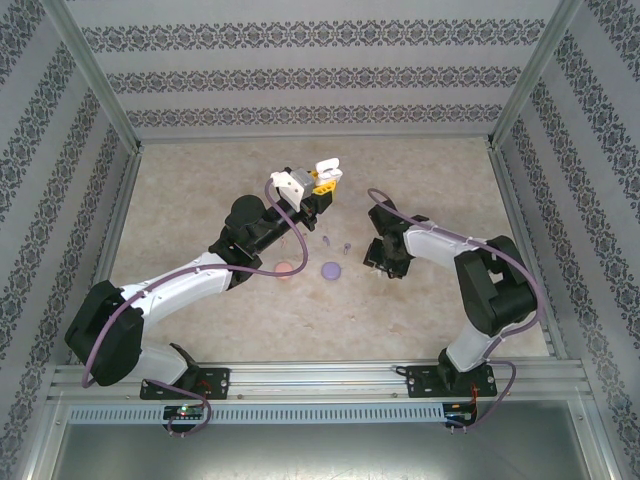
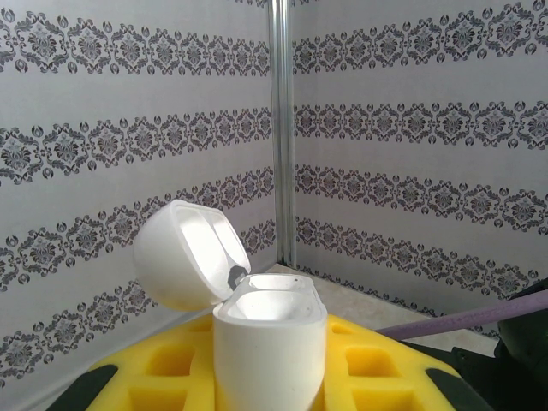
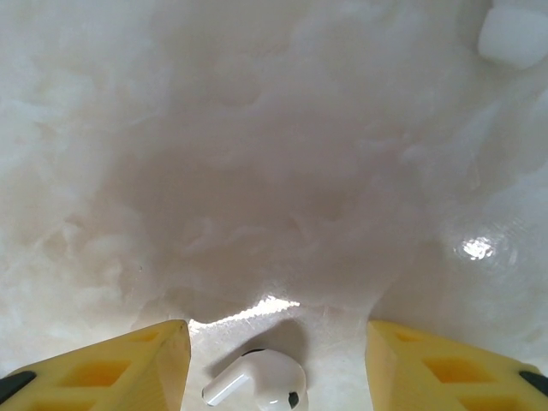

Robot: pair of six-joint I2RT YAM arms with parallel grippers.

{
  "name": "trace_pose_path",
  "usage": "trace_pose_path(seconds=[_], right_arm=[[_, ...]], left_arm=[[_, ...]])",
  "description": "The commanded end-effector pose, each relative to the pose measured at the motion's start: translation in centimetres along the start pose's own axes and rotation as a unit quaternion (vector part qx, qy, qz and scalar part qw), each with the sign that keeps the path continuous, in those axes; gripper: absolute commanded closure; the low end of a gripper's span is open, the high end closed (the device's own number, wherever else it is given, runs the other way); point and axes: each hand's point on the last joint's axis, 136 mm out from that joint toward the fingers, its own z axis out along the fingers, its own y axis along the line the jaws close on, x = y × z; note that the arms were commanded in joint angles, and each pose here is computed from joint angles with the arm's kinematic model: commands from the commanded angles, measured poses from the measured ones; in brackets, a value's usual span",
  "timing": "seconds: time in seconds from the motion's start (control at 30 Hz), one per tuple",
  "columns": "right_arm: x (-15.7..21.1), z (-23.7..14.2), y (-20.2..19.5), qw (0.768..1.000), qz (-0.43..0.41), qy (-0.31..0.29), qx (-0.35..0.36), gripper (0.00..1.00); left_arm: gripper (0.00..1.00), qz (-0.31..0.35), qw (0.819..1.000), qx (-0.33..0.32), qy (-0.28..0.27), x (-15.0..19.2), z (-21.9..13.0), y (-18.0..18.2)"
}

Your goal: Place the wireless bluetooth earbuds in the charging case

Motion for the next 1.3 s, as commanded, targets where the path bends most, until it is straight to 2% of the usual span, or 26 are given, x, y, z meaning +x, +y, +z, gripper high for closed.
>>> trace_pose_path(seconds=[0.0, 0.23, 0.7, 0.97, 1.07, 1.27], right_arm=[[-0.6, 0.5, 3.6, 0.998, -0.035, -0.009, -0.048, 0.44], [-1.0, -0.6, 3.9, 0.998, -0.054, -0.029, -0.026, 0.45], [-0.8, -1.0, 4.7, 0.997, -0.060, -0.030, -0.034, 0.46], [-1.2, -5.2, 1.2, 0.991, 0.098, -0.096, 0.003, 0.45], [-0.7, -4.8, 0.5, 0.984, 0.156, -0.082, 0.009, 0.46], [1.7, -1.5, -0.4, 0.970, 0.242, -0.013, 0.028, 0.47]], left_arm=[[1.00, 0.007, 1.000, -0.005, -0.024, -2.0, -0.1, 0.3], [1.00, 0.007, 1.000, -0.005, -0.025, -2.1, -0.1, 0.3], [1.00, 0.008, 1.000, -0.003, -0.026, -2.3, -0.2, 0.3], [1.00, 0.010, 1.000, -0.007, -0.028, -2.2, 0.0, 0.4], [1.00, 0.011, 1.000, -0.013, -0.026, -2.0, 0.2, 0.7], [1.00, 0.020, 0.999, -0.017, -0.026, -1.8, 0.7, 0.9]])
